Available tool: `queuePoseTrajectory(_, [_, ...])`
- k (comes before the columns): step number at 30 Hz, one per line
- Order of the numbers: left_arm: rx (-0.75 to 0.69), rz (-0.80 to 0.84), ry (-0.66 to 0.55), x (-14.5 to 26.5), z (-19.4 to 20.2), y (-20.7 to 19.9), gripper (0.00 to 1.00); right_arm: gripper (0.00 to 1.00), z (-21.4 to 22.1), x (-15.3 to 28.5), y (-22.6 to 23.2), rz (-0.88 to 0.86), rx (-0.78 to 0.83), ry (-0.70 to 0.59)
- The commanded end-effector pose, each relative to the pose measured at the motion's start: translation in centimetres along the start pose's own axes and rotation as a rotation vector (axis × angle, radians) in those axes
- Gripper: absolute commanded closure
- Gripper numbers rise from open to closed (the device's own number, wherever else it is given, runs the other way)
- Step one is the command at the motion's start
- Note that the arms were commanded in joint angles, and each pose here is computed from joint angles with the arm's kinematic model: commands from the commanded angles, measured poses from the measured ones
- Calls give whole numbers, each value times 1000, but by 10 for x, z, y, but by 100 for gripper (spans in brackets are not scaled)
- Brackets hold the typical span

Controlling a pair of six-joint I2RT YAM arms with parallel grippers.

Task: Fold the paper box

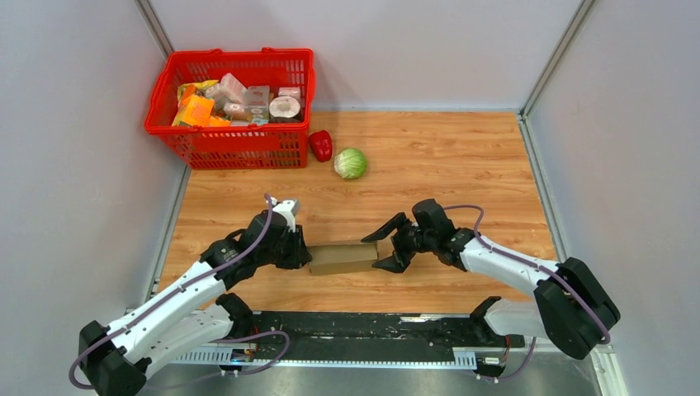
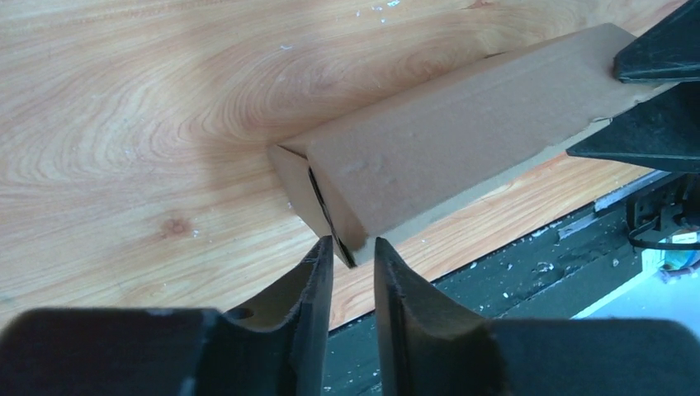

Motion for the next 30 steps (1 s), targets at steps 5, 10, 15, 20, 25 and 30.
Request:
queuePoseTrajectory(5, [-52, 41, -34, 29, 4, 3, 44, 29, -7, -14, -5, 5, 3, -9])
queuePoseTrajectory(10, [-71, 137, -144, 67, -10, -11, 45, 36, -8, -17, -8, 22, 10, -4])
queuePoseTrajectory(15, [-70, 244, -141, 67, -32, -44, 54, 43, -8, -17, -12, 33, 18, -11])
queuePoseTrajectory(20, [-76, 233, -110, 40, -44, -55, 63, 51, -9, -15, -14, 32, 20, -28])
queuePoseTrajectory(25, [-51, 192, -84, 18, -38, -46, 71, 55, -10, -17, -12, 27, 29, -33])
queuePoseTrajectory(30, [-8, 146, -82, 5, -25, -27, 77, 61, -11, -19, -12, 30, 48, -27])
Point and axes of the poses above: each gripper's point midway between its finger pads, its own x axis back along the fingers, its own y axis along the line the jaws close on, z = x × y, the point moved 8 cm from there along x, back along the fingers, and after that the axes turned 11 degrees about x, right-handed, at the moved point
